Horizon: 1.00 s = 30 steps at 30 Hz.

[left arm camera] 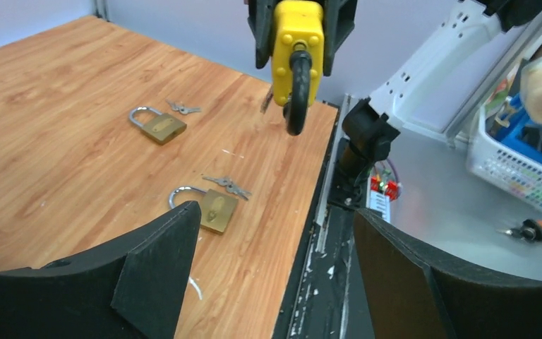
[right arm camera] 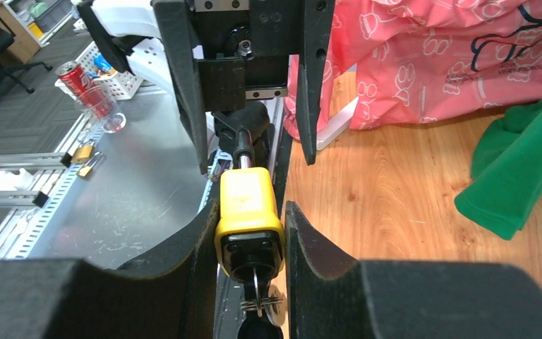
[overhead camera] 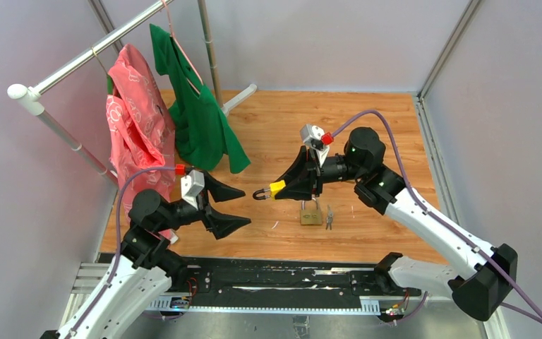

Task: Lock with the key
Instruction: Lock the lock.

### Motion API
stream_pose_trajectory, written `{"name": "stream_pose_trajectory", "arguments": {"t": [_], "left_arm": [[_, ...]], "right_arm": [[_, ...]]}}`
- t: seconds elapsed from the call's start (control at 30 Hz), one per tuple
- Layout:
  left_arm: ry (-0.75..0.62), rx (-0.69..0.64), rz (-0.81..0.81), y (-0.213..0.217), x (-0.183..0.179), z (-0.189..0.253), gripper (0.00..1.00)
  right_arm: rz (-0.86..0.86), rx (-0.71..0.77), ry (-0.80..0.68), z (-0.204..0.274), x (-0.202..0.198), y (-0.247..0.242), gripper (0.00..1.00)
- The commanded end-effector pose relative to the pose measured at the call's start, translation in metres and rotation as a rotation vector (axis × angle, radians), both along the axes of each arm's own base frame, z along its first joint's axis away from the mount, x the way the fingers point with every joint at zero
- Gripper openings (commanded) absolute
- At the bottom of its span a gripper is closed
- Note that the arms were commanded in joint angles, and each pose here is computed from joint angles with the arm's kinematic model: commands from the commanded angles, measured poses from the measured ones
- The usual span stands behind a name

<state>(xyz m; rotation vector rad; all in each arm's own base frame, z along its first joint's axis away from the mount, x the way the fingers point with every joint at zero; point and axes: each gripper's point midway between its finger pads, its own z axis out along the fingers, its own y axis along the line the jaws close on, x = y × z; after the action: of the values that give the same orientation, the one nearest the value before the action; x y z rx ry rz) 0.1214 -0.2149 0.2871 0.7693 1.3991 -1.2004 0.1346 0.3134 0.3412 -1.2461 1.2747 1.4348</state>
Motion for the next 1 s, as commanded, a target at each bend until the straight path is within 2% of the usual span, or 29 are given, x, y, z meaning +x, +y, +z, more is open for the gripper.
{"name": "stream_pose_trajectory", "arguments": {"t": [0.0,0.13,0.3,0.43,0.57,0.73,0.97], "left_arm": [[-0.140,0.061,-0.134,-0.008,-0.011,0.009,0.85],[-0.160,-0.006,-0.197,-0.020,-0.008,0.035,0.87],[-0.203,-0.067,-0.109,-0.020,0.005,0.046,0.84],[-0.151,-0.081,-0.096,-0.022,0.012,0.045,0.73],[-0.162,-0.075,-0.117,-0.025,0.012,0.052,0.63],[-0.086,-0.072,-0.124,-0.032,0.018,0.045,0.47],[-0.070,-0.053,-0.126,-0.037,0.022,0.036,0.32]], "right_arm": [[0.016,0.050,-0.102,0.015,0.000,0.004,0.00],[0.025,0.067,-0.117,0.022,-0.007,-0.001,0.00],[-0.027,0.075,-0.139,0.014,-0.006,-0.006,0.00],[-0.014,0.052,-0.144,0.012,-0.003,-0.003,0.00],[-0.002,0.045,-0.155,0.013,0.001,0.001,0.00],[-0.017,0.049,-0.166,0.016,0.004,0.001,0.00],[-0.027,0.038,-0.165,0.015,0.005,0.000,0.00]]}}
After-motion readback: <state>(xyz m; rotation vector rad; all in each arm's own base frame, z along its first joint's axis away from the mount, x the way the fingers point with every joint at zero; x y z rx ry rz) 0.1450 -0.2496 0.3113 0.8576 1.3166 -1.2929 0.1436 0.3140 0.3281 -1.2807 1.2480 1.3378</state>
